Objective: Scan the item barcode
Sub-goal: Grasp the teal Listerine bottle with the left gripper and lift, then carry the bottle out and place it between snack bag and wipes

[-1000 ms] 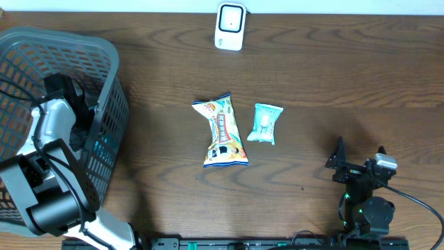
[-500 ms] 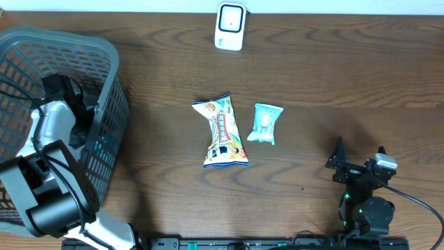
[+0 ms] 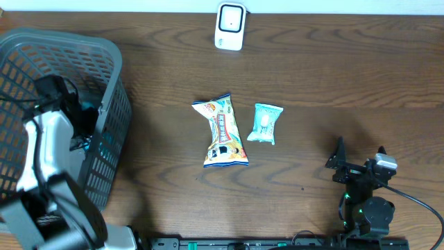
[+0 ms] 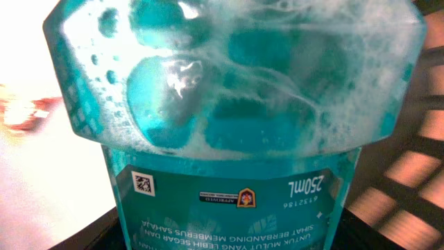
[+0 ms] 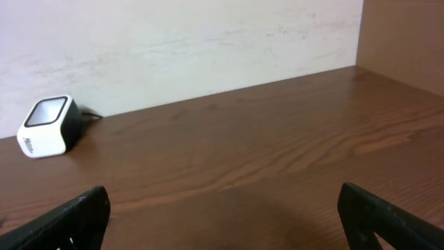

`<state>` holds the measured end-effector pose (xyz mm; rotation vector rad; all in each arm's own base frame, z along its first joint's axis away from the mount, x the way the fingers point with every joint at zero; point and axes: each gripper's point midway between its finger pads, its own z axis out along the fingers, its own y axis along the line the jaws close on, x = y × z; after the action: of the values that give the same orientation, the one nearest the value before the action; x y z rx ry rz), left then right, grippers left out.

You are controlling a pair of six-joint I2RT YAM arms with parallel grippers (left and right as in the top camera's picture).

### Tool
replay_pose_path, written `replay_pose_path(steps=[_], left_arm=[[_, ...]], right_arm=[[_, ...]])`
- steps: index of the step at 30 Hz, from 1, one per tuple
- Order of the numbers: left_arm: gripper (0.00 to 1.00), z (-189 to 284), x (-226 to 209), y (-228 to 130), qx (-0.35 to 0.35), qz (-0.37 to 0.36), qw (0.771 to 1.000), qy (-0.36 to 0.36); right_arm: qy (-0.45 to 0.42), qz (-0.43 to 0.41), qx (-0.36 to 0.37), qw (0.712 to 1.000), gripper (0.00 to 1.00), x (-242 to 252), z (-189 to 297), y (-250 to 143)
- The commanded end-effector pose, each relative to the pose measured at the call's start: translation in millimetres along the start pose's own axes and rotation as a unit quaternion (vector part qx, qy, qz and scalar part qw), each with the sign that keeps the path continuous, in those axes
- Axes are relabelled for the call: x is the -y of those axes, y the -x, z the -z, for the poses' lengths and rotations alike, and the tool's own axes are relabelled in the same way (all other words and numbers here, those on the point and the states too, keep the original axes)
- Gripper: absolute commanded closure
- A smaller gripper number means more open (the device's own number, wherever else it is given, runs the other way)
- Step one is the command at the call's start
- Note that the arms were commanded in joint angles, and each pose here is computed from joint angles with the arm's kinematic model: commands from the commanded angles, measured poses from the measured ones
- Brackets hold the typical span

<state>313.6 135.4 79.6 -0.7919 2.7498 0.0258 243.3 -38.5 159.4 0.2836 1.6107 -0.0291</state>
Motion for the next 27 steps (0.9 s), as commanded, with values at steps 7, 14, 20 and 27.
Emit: replay_pose_path(steps=[7, 14, 20, 27], left_arm=[[0.55, 88, -2, 27, 0.146, 0.049, 0.988, -0.006], [0.55, 163, -13, 40, 0.277, 0.118, 0.953, -0.009], [0.55, 249, 9, 30, 0.385, 0.18, 0.895, -0.137], [0.55, 310, 81, 10, 0.384, 0.12, 0.845, -0.351]], right_arm=[[0.001, 0.008, -0.001, 1.0, 0.01, 0, 0, -1], [0.001, 0.008, -0.001, 1.0, 0.01, 0, 0, -1], [0.001, 0.008, -0.001, 1.0, 0.01, 0, 0, -1], [0.001, 0.008, -0.001, 1.0, 0.01, 0, 0, -1]])
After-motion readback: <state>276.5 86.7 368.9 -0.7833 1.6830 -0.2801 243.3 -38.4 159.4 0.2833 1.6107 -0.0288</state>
